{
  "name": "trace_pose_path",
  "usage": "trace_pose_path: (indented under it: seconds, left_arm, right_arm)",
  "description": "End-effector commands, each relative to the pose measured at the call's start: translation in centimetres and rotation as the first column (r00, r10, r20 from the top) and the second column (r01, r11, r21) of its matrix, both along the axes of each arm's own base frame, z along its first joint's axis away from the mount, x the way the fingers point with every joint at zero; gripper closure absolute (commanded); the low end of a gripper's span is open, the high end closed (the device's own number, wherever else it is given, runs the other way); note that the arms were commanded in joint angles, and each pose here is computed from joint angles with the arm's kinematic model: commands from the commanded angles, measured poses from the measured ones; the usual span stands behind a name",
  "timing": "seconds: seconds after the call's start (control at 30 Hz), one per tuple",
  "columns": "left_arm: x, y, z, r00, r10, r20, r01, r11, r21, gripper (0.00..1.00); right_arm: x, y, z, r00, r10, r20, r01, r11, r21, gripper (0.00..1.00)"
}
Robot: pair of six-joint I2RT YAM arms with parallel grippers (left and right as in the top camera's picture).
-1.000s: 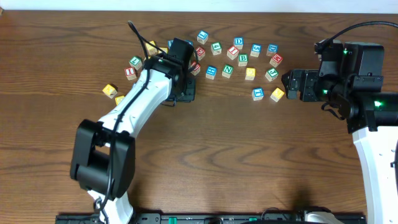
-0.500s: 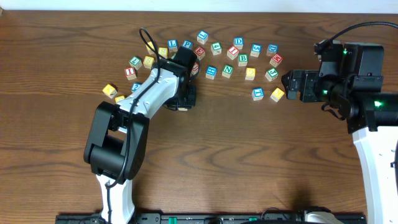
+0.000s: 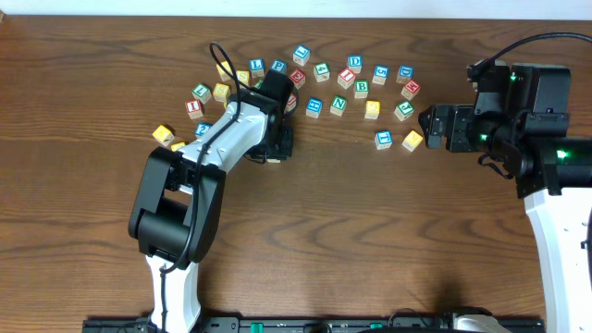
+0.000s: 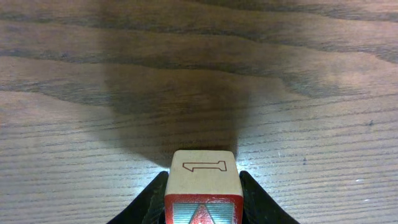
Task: Spell out AI2
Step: 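Carry the A block forward and set it down in open space, then reach the right gripper to the red I block and grasp it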
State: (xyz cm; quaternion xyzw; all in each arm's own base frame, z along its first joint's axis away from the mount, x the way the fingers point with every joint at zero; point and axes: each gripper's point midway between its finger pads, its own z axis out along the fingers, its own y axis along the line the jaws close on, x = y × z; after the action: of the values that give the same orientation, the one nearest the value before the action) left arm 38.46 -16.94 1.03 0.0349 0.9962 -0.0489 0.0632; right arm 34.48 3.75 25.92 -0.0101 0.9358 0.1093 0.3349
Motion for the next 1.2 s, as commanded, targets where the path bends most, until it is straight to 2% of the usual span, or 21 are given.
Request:
trace_pose_path:
  seconds: [0.0,0.27,0.53,0.7,0.8,0.93,1.03,1.17]
  left_arm:
    - [-0.2,0.3,-0.6,1.0,0.004,-0.012,-0.004,1.0,0.015,0.64]
    - [-0.3,0.3,-0.7,1.0,0.004,-0.015,-0.004,1.0,0.016,0.56]
    - [0.3,0.4,0.4,1.0,0.006,0.009,-0.006,1.0,0.006,0.42]
    - [2.3,1.3,4.7,0.996,-0.011,0.09,0.013,1.0,-0.013,0.34]
    - [3.3,2.9,8.3,0.99,0.025,0.142,-0.021,0.999,-0.03,0.33]
    - [3.8,5.5,13.5,0.97,0.079,0.231,-0.068,0.996,-0.056,0.33]
    - [3.8,7.7,17.4,0.943,0.102,0.317,-0.084,0.994,-0.07,0.3]
    - [3.4,10.9,21.4,0.898,0.167,0.406,-0.141,0.986,-0.094,0.29]
  right_arm:
    - [0.2,0.2,0.5,1.0,0.013,0.01,-0.013,1.0,0.001,0.01]
    - [0.2,0.2,0.4,1.0,0.013,0.007,-0.013,1.0,0.0,0.01]
    - [0.2,0.2,0.5,1.0,0.013,0.011,-0.013,1.0,0.001,0.01]
    - [0.8,0.6,1.1,0.999,0.024,0.044,-0.025,0.999,0.024,0.01]
    - [1.2,1.3,1.7,0.996,0.047,0.073,-0.051,0.997,0.051,0.01]
    - [2.7,1.5,2.8,0.993,-0.024,0.117,0.01,0.993,0.121,0.03]
    - [4.2,2.4,2.9,0.993,-0.071,0.096,0.052,0.981,0.188,0.09]
    - [7.1,5.4,3.0,0.999,-0.01,0.039,0.004,0.985,0.172,0.12]
